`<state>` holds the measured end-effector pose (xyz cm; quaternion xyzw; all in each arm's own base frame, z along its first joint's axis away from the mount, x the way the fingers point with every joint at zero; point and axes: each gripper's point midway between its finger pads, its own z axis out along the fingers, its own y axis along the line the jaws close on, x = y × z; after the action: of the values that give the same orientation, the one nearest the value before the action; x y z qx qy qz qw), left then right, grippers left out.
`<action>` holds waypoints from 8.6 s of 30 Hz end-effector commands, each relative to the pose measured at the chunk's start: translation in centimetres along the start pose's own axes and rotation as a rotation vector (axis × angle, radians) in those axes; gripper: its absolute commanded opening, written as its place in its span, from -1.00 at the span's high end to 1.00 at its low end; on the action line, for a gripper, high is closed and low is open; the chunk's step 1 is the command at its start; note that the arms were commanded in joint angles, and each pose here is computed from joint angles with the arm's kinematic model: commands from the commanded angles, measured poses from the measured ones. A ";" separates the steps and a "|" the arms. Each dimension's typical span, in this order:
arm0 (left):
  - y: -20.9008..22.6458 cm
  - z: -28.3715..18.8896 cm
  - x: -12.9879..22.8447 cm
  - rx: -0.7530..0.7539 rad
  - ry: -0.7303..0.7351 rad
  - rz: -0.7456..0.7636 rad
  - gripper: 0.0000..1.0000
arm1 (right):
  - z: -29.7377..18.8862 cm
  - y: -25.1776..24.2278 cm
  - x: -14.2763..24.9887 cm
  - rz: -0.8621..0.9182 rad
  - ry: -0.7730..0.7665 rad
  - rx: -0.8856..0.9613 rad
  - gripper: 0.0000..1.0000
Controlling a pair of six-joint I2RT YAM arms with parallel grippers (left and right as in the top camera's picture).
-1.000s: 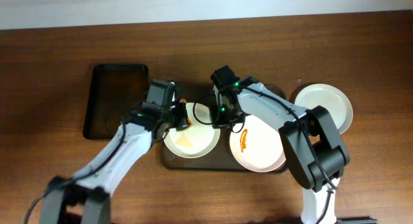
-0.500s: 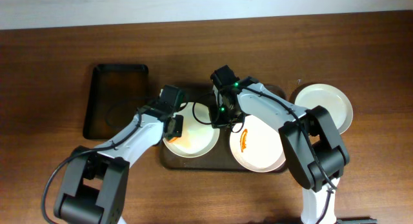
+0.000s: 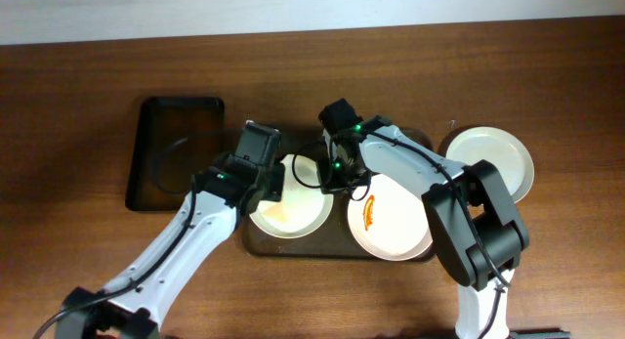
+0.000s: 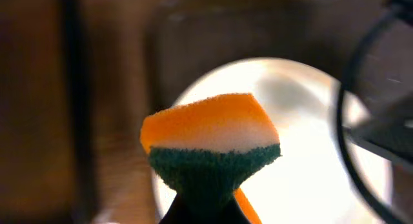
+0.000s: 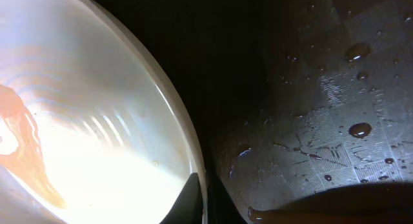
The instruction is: Clean dirty plates on tray and stack at the side
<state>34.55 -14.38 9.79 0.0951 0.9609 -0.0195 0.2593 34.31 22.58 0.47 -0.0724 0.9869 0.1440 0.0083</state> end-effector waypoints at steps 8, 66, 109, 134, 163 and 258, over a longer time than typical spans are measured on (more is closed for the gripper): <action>-4.3 7.6 6.1 0.188 0.258 -0.091 1.00 | 0.4 -2.2 0.0 0.027 -0.005 0.096 0.92; 1.7 0.2 2.9 -0.049 0.193 -0.352 1.00 | -21.4 -14.2 -2.5 0.305 -0.334 0.329 0.92; 1.6 0.3 3.0 -0.045 0.191 -0.352 1.00 | -9.0 -15.9 10.8 0.432 0.090 0.232 -0.08; 1.6 0.4 3.1 -0.046 0.193 -0.352 1.00 | -6.5 -16.3 10.8 0.434 0.045 0.198 0.29; 1.5 0.4 3.0 -0.042 0.190 -0.353 1.00 | -2.8 -12.3 9.9 0.358 0.012 0.082 0.92; -3.1 6.5 9.3 -0.038 0.715 0.039 1.00 | 1.6 -5.0 4.6 0.079 -0.067 -0.070 0.92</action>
<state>30.84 -18.44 0.46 0.1114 0.9907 -0.0022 -0.0776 31.18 20.41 0.04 -0.0473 0.9669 0.2459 0.0481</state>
